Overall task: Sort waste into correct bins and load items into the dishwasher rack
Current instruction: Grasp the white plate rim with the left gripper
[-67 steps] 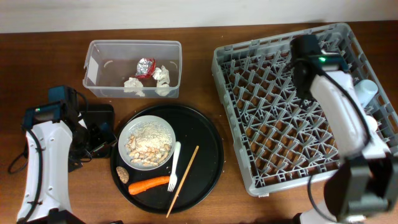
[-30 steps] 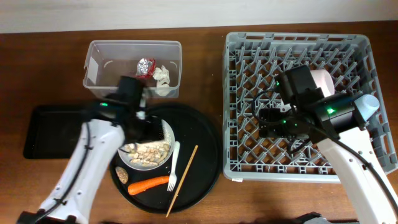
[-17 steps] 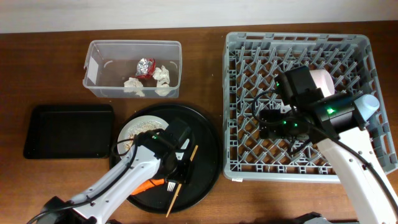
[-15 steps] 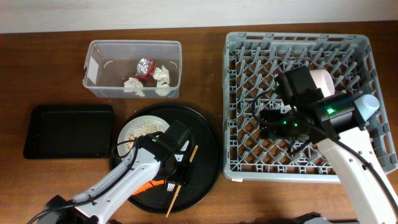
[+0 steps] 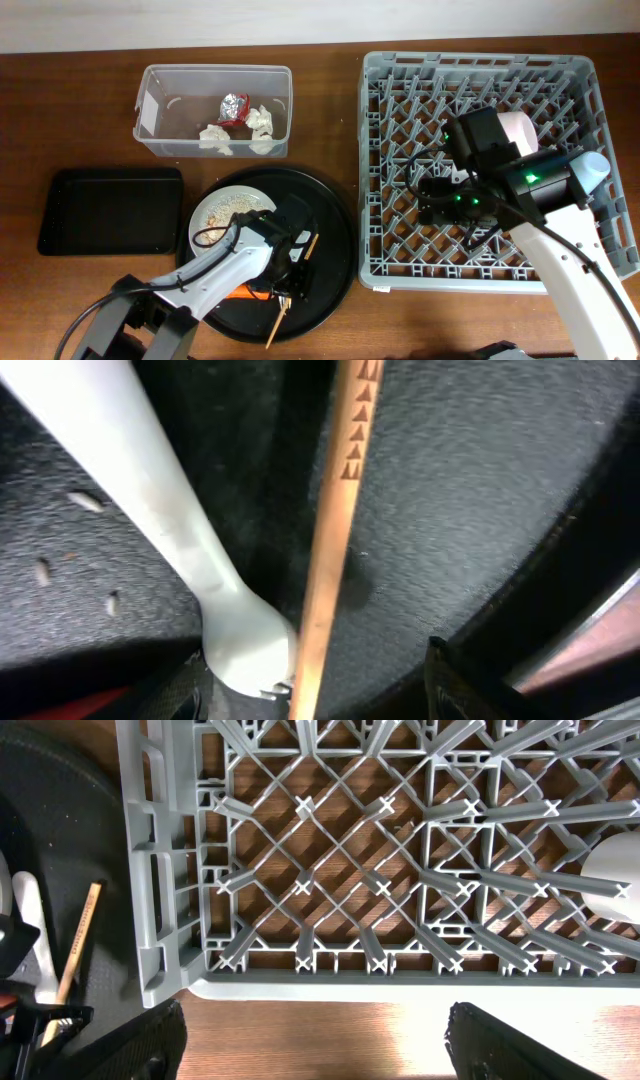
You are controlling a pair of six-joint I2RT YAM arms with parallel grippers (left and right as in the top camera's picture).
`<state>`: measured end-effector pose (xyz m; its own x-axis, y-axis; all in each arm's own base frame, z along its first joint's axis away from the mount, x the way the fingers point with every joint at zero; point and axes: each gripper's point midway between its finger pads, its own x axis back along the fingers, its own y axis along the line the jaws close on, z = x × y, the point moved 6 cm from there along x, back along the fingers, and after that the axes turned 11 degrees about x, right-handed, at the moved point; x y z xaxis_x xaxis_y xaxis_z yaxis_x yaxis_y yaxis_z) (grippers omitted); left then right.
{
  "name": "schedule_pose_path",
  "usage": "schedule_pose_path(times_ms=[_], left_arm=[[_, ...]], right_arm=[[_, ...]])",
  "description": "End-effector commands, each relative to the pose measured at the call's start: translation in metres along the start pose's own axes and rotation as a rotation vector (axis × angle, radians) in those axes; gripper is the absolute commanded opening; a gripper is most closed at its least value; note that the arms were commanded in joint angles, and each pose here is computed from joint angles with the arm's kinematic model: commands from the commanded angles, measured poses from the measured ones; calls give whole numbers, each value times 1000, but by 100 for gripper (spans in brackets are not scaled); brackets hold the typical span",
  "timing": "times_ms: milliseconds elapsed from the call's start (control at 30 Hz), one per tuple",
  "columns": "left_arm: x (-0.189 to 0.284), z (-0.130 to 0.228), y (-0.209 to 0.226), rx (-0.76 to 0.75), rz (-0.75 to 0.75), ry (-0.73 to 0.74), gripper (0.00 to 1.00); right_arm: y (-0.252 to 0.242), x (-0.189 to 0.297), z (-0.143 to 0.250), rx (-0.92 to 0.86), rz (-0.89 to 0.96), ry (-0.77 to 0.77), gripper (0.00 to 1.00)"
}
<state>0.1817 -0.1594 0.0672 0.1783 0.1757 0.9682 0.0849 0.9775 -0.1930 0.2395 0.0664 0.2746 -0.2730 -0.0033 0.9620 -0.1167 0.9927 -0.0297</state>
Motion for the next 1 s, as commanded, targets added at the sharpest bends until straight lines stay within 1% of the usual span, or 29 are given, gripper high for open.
schedule_pose_path(times_ms=[0, 67, 100, 133, 167, 233, 267, 333, 400, 433, 500, 533, 600, 667, 700, 767, 833, 867, 900, 967], left_arm=[[11, -9, -19, -54, 95, -11, 68], [20, -20, -28, -71, 120, -59, 68], [23, -26, -32, -88, 136, -90, 72], [24, -30, -36, -98, 163, -109, 73], [26, -33, -45, -118, 224, -116, 73], [27, -34, -46, -126, 234, -125, 75], [27, -34, -46, -155, 226, -126, 76], [35, -39, -39, -155, 150, -154, 76], [54, -55, -31, -140, 4, -244, 78], [75, -68, -28, -130, -93, -331, 80], [90, -81, -27, -121, -154, -418, 82], [89, -85, -25, -111, -175, -438, 82], [76, -91, -22, -90, -194, -410, 82], [63, -98, -11, 11, -219, -383, 82], [58, -103, -1, 93, -219, -368, 82], [59, -108, 8, 165, -197, -369, 82], [56, -114, 8, 204, -171, -379, 80], [52, -115, 7, 215, -160, -370, 78], [47, -117, 4, 210, -135, -351, 77], [35, -118, 5, 212, -136, -319, 74]], right_arm=[[-3, 1, -2, -16, 15, -9, 87], [-3, 1, -2, -16, 15, -8, 87], [-3, 1, -2, -16, 15, -8, 87], [-3, 1, -2, -16, 15, -8, 87], [-3, 1, -1, -16, 16, -8, 87], [-3, 1, -2, -16, 15, -8, 87], [-3, 1, -1, -16, 15, -8, 87], [-3, 1, -1, -16, 15, -8, 86], [-3, 1, -1, -16, 15, -8, 86], [-3, 1, -2, -16, 15, -8, 87], [-3, 1, -1, -16, 15, -8, 87], [-3, 1, -1, -15, 15, -8, 87], [-3, 1, -1, -16, 12, -7, 87], [-3, 1, -1, -15, 12, -7, 87], [-3, 1, -1, -15, 12, -7, 86], [-3, 1, -1, -16, 12, -7, 87], [-3, 1, -1, -15, 12, -7, 87], [-3, 1, -1, -15, 12, -7, 86], [-2, 1, -1, -15, 9, -6, 86], [-2, 1, -1, -15, 8, -6, 86]])
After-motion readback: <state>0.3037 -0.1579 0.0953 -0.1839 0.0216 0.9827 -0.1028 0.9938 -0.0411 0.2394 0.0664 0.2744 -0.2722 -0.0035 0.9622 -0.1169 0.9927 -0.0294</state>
